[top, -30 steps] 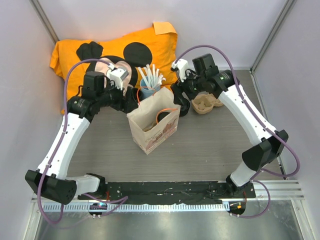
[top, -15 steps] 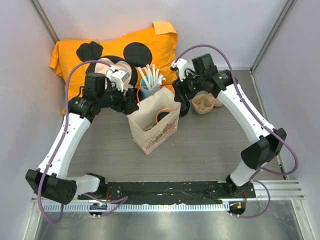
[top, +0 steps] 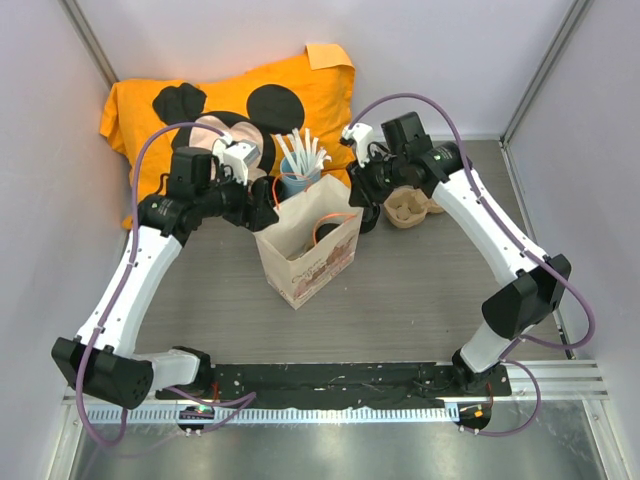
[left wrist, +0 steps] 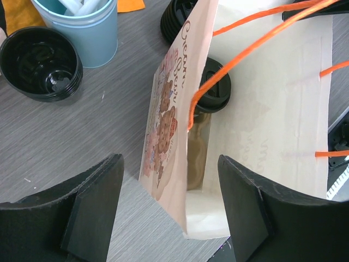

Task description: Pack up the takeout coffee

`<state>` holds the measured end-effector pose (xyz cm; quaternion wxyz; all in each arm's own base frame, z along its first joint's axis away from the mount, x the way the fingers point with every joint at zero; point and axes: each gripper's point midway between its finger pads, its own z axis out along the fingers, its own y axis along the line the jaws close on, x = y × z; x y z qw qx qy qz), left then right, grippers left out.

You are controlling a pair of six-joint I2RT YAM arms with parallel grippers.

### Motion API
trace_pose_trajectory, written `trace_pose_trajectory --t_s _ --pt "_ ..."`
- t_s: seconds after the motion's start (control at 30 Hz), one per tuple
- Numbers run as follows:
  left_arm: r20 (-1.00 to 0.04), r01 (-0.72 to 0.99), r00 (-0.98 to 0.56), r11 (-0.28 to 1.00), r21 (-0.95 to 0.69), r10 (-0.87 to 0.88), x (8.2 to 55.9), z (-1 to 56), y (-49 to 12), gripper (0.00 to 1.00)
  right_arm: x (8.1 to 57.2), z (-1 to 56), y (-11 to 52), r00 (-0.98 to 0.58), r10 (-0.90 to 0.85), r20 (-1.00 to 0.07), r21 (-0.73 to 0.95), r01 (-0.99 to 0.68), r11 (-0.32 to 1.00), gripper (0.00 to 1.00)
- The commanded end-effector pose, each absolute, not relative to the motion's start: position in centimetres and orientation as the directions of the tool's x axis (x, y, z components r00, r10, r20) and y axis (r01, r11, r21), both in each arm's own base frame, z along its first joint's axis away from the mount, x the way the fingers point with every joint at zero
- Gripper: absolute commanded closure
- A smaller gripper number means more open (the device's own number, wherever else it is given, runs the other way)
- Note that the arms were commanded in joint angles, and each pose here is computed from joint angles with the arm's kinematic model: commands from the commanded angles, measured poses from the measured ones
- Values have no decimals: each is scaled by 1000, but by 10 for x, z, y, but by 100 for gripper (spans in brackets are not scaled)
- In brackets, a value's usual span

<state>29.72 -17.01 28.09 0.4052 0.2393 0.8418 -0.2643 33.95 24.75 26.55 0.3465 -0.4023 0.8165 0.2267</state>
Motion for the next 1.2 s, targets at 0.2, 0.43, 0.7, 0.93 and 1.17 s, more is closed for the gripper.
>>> trace_pose_trajectory --t_s 0.2,0.43,0.7,0.93,1.17 --pt "-824 631 -540 731 -261 172 305 285 -175 26 314 296 247 -414 -462 -784 109 -825 555 70" --pt "-822 624 -544 735 -265 165 310 283 -177 26 304 299 246 -419 -461 -782 117 -826 551 70" --pt "-827 615 -536 749 -248 166 317 282 -175 26 299 289 246 -433 -484 -761 123 -828 547 70" --pt "-826 610 -537 754 -242 169 320 279 -174 26 290 289 246 -430 -500 -752 131 -841 526 70" --pt "-825 601 -538 765 -231 174 326 274 -172 26 275 290 243 -434 -513 -741 152 -852 502 70"
